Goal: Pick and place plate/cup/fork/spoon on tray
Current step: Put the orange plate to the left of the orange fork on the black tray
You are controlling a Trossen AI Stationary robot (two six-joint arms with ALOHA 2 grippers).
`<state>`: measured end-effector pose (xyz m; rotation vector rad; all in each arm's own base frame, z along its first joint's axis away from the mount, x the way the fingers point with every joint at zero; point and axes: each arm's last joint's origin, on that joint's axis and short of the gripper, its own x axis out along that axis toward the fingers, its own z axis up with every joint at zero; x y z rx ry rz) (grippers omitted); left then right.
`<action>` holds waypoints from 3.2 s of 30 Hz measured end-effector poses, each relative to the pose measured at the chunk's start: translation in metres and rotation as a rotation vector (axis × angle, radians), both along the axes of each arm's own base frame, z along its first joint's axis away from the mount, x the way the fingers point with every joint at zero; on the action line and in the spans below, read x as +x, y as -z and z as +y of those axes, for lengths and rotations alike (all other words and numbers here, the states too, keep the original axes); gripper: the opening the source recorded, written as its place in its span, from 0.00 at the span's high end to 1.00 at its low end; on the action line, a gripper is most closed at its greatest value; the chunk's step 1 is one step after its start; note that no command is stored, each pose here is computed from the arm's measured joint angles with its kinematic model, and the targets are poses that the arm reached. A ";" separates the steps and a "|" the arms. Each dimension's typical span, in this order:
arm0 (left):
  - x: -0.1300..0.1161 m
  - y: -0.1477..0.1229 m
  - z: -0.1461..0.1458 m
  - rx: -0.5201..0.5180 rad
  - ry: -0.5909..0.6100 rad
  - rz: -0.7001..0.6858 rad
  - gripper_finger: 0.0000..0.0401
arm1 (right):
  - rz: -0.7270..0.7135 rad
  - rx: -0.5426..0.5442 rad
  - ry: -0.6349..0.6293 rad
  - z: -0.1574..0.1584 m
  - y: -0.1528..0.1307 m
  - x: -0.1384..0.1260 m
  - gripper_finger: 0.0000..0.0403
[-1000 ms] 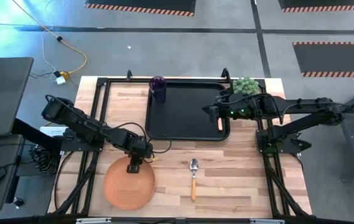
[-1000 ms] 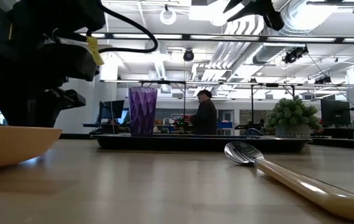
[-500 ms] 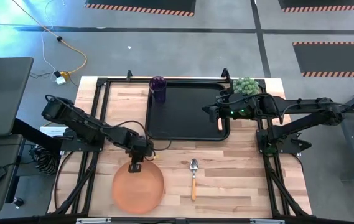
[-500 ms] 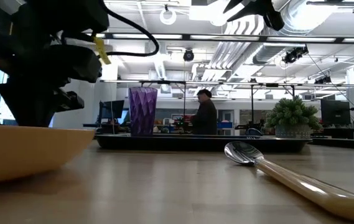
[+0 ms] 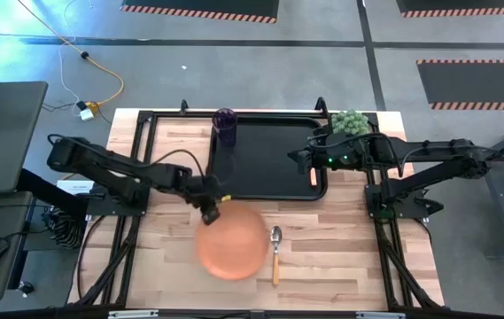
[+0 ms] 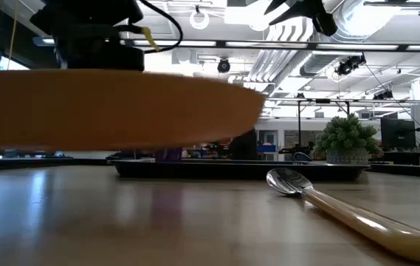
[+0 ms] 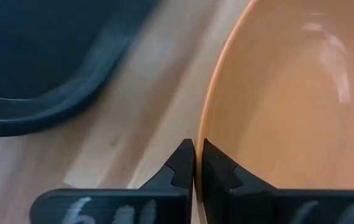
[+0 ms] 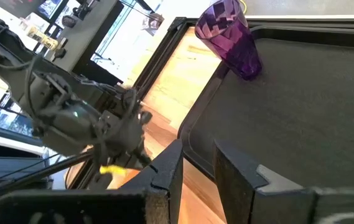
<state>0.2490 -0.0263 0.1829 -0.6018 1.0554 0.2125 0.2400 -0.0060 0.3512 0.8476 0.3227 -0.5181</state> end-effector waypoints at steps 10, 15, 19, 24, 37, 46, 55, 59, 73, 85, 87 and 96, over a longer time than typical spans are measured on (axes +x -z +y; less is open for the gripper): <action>0.015 -0.021 0.040 -0.075 -0.502 -0.253 1.00 | 0.005 -0.001 -0.003 0.000 0.000 0.000 0.80; 0.025 -0.031 0.063 -0.030 -0.634 -0.296 1.00 | 0.012 -0.018 -0.014 0.000 0.000 0.000 0.80; 0.037 -0.045 0.079 0.035 -0.652 -0.289 1.00 | 0.013 -0.020 -0.014 0.000 0.000 0.000 0.80; 0.044 -0.040 0.096 0.063 -0.733 -0.208 1.00 | 0.013 -0.016 -0.028 0.000 0.000 0.000 0.80; 0.055 -0.011 0.114 0.009 -0.844 -0.145 1.00 | 0.021 -0.024 -0.050 0.001 0.001 0.000 0.80; 0.064 0.013 0.117 -0.027 -0.876 -0.095 1.00 | 0.038 -0.019 -0.058 0.001 0.002 -0.001 0.80; 0.061 0.017 0.130 -0.036 -0.918 -0.082 1.00 | 0.065 -0.018 -0.060 0.001 0.004 -0.002 0.80; 0.058 0.017 0.137 -0.031 -0.920 -0.075 1.00 | 0.065 -0.018 -0.061 0.001 0.004 -0.002 0.80; 0.058 0.029 0.145 -0.050 -0.920 -0.035 1.00 | 0.064 -0.017 -0.061 0.001 0.004 -0.002 0.80; 0.058 0.029 0.151 -0.047 -0.925 -0.051 0.99 | 0.064 -0.017 -0.061 0.001 0.004 -0.002 0.80; 0.057 0.031 0.152 -0.058 -0.924 -0.042 0.98 | 0.064 -0.017 -0.061 0.001 0.004 -0.002 0.80; 0.059 0.036 0.152 -0.081 -0.911 -0.032 0.96 | 0.064 -0.017 -0.061 0.001 0.004 -0.002 0.80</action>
